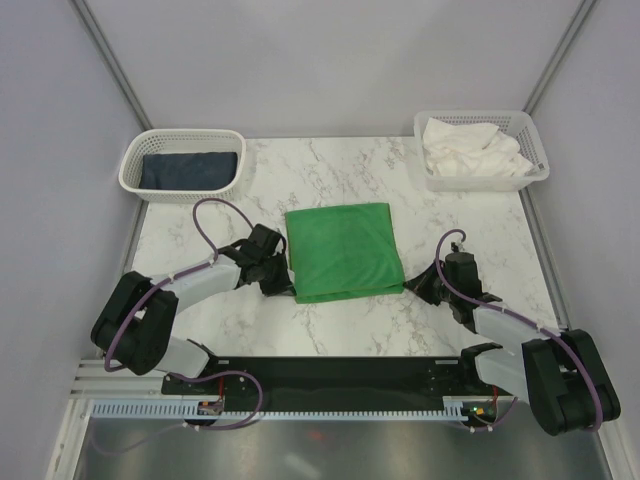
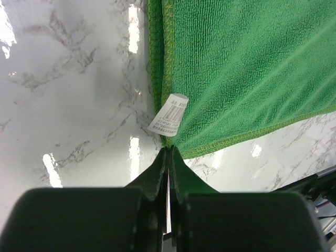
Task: Fold and stack the towels
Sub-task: Fold the towel
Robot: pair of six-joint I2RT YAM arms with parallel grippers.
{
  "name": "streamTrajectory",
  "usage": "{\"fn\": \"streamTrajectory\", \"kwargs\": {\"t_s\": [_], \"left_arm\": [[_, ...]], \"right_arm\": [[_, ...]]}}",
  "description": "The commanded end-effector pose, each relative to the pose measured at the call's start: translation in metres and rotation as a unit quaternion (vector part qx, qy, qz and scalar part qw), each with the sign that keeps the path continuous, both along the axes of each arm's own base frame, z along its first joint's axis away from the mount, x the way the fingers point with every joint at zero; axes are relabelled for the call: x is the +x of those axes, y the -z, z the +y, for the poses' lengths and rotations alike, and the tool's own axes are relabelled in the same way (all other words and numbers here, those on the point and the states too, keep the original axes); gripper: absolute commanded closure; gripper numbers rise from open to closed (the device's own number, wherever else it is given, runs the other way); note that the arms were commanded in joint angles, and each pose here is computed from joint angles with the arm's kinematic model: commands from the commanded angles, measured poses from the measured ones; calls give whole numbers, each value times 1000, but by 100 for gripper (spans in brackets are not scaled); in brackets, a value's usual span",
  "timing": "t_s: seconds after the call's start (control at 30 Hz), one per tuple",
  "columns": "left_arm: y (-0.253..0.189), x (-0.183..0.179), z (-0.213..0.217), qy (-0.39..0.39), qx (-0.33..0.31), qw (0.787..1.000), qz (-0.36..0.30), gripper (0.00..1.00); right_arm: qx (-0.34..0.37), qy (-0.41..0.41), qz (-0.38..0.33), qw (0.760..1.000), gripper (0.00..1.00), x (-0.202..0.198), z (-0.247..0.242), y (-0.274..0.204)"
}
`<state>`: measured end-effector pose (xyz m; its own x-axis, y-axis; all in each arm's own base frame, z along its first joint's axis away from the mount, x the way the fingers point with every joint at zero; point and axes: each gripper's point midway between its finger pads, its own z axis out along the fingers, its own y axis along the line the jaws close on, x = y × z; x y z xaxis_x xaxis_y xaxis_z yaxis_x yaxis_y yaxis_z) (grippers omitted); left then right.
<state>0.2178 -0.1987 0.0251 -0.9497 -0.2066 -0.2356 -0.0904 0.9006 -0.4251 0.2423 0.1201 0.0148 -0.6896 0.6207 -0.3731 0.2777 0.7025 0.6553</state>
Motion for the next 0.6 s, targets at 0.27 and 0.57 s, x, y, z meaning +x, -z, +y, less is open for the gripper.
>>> {"fn": "streamTrajectory", "kwargs": {"t_s": [0.27,0.57], "left_arm": [[-35,9,-21,41,-48,997,-33,57],[-109,92,11,2,-16,990,-142,53]], "right_arm": [[-78,5,-15,997,67,10,-20,-33],[-126,-48,-118,984,57,85,-10,-121]]}}
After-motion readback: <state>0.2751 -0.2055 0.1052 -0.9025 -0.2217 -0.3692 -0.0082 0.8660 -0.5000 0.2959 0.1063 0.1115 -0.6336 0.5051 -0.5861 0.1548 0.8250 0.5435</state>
